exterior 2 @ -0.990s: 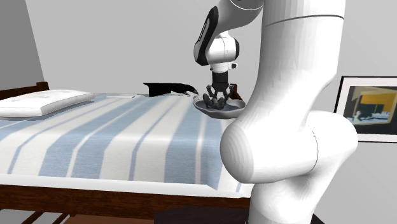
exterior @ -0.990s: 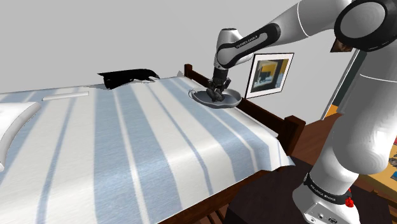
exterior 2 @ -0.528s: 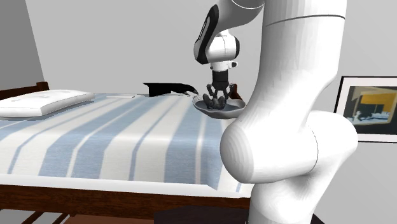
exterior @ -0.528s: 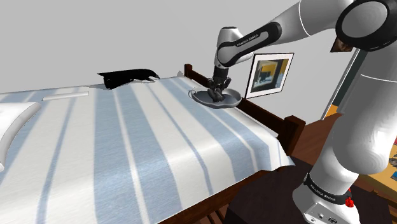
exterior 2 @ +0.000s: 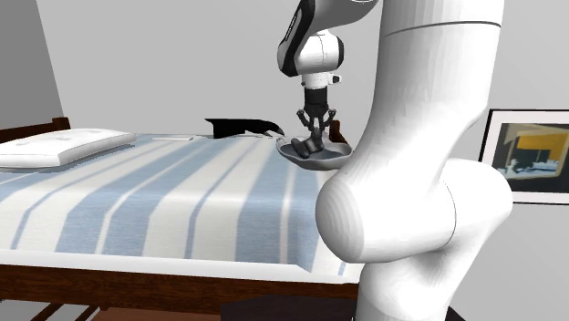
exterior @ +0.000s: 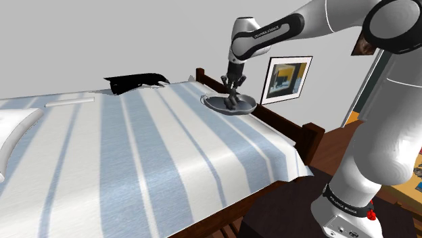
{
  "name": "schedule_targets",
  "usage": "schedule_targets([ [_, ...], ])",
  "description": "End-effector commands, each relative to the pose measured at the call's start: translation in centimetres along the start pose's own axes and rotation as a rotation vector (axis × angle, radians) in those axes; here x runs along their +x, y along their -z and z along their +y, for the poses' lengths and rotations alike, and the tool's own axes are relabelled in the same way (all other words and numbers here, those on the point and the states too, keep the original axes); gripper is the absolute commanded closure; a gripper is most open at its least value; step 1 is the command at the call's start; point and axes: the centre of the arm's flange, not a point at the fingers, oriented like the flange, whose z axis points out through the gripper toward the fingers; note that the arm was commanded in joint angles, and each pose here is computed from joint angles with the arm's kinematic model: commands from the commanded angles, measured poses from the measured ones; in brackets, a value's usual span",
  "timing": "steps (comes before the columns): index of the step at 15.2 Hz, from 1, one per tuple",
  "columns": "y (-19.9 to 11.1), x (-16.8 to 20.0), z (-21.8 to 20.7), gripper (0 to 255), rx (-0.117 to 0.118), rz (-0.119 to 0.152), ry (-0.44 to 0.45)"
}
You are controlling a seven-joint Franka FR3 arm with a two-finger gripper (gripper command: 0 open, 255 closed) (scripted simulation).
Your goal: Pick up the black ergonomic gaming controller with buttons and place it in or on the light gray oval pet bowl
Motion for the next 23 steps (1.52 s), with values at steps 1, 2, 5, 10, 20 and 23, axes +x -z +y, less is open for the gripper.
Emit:
schedule_targets([
  [1, 1.0, 0.1, 0.0, 255, 0.0, 0.0, 0.0],
  [2, 1.5, 0.2, 0.1, 255, 0.0, 0.0, 0.0],
  [5, 1.2, -1.7, 0.1, 0, 0.003, 0.03, -0.143],
  [10, 1.1, -8.9, -2.7, 0, 0.014, 0.163, -0.771],
  [20, -2.8, -8.3, -2.5, 0, 0.014, 0.163, -0.771],
  [23, -2.8, -8.3, -2.5, 0, 0.014, 0.163, -0.771],
])
